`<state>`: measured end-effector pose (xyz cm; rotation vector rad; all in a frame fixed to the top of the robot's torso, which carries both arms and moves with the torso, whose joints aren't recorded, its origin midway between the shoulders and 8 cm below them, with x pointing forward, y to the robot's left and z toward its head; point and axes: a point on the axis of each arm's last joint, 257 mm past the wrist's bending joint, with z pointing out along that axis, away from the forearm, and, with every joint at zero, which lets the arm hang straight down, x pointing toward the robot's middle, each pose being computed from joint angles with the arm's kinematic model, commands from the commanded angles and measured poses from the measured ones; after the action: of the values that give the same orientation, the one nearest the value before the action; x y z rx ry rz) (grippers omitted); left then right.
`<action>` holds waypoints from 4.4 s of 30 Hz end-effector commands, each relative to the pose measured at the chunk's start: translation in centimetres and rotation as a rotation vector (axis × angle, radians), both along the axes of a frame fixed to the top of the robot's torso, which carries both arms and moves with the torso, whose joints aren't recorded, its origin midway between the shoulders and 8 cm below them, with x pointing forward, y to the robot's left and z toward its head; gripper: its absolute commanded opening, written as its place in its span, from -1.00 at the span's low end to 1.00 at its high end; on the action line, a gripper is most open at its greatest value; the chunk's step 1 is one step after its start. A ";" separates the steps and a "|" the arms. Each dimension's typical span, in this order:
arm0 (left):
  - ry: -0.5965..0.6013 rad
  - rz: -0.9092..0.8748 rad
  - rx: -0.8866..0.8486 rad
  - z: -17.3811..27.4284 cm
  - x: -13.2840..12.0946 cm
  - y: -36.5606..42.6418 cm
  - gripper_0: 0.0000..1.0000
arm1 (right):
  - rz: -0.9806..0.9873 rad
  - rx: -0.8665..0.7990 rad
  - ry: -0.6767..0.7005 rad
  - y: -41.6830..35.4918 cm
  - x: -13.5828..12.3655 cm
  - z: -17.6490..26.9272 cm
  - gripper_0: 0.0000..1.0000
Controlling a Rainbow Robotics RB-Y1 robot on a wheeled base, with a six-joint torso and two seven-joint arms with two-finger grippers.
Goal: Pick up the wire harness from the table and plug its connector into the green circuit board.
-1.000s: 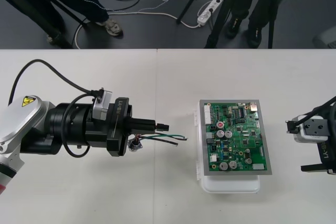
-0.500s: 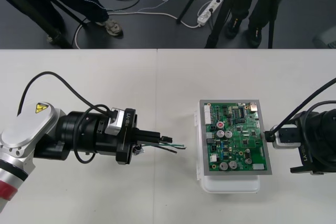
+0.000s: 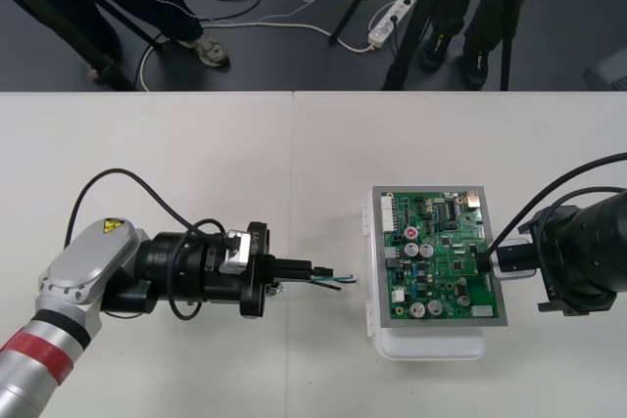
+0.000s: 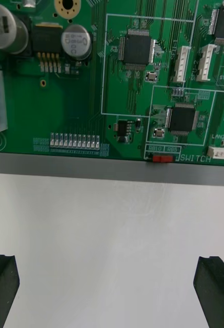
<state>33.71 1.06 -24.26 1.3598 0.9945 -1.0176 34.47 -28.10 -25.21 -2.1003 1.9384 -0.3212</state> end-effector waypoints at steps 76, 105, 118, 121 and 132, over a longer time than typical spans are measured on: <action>-0.101 -0.067 -0.067 2.2 1.6 -9.3 -1.00 | -0.042 0.023 -0.035 3.8 1.9 -3.3 1.00; -0.111 -0.073 -0.093 2.8 1.3 -9.9 -1.00 | -0.042 0.053 -0.010 4.5 1.3 -3.5 1.00; -0.105 -0.066 -0.067 1.8 1.2 -10.5 -1.00 | -0.043 0.057 -0.005 4.6 1.2 -3.5 1.00; -0.106 -0.062 -0.064 1.8 1.3 -10.6 -1.00 | -0.044 0.057 -0.006 4.6 1.3 -3.5 1.00; -0.103 -0.059 -0.073 2.0 1.2 -11.1 -1.00 | -0.045 0.058 -0.005 4.6 1.2 -3.5 1.00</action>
<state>35.07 -7.02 -24.38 1.3527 0.9566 -1.0616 36.68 -24.70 -28.31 -2.0385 1.9526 -0.3347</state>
